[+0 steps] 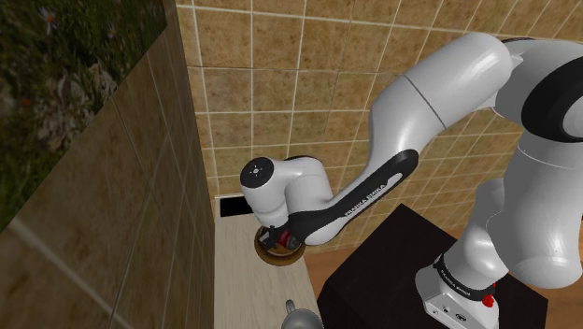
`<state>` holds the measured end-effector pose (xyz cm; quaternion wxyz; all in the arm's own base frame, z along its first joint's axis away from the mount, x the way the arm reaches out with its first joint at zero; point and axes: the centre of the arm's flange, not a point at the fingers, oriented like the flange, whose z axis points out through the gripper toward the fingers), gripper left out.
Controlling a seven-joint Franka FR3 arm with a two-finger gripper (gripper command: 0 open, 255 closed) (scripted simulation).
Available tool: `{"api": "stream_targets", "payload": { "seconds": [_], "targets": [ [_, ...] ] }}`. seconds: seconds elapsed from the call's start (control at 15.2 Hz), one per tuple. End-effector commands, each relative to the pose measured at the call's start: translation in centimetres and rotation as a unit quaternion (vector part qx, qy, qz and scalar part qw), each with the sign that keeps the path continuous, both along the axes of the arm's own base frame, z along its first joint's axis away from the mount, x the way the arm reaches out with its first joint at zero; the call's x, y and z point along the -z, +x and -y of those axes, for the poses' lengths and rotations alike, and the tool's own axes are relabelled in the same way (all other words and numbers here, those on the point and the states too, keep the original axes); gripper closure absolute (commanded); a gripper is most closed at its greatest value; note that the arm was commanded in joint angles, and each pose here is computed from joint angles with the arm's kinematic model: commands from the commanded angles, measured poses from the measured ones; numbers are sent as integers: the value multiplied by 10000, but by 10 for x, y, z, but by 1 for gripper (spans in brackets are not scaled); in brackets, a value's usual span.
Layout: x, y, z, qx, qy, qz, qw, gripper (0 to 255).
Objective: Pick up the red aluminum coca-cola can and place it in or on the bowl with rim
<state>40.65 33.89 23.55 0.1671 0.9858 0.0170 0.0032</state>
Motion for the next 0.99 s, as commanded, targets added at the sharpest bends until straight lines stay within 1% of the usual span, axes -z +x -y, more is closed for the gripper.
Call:
{"api": "stream_targets", "payload": {
  "seconds": [0.0, 0.2, 0.46, 0.92],
  "targets": [
    [0, 0, 0, 0, 0, 0, 10000, 0],
    [0, 0, 0, 0, 0, 0, 10000, 0],
    [-47, -1, -17, 0, 0, 0, 10000, 0],
    [-47, -1, -17, 0, 0, 0, 10000, 0]
  ]
}}
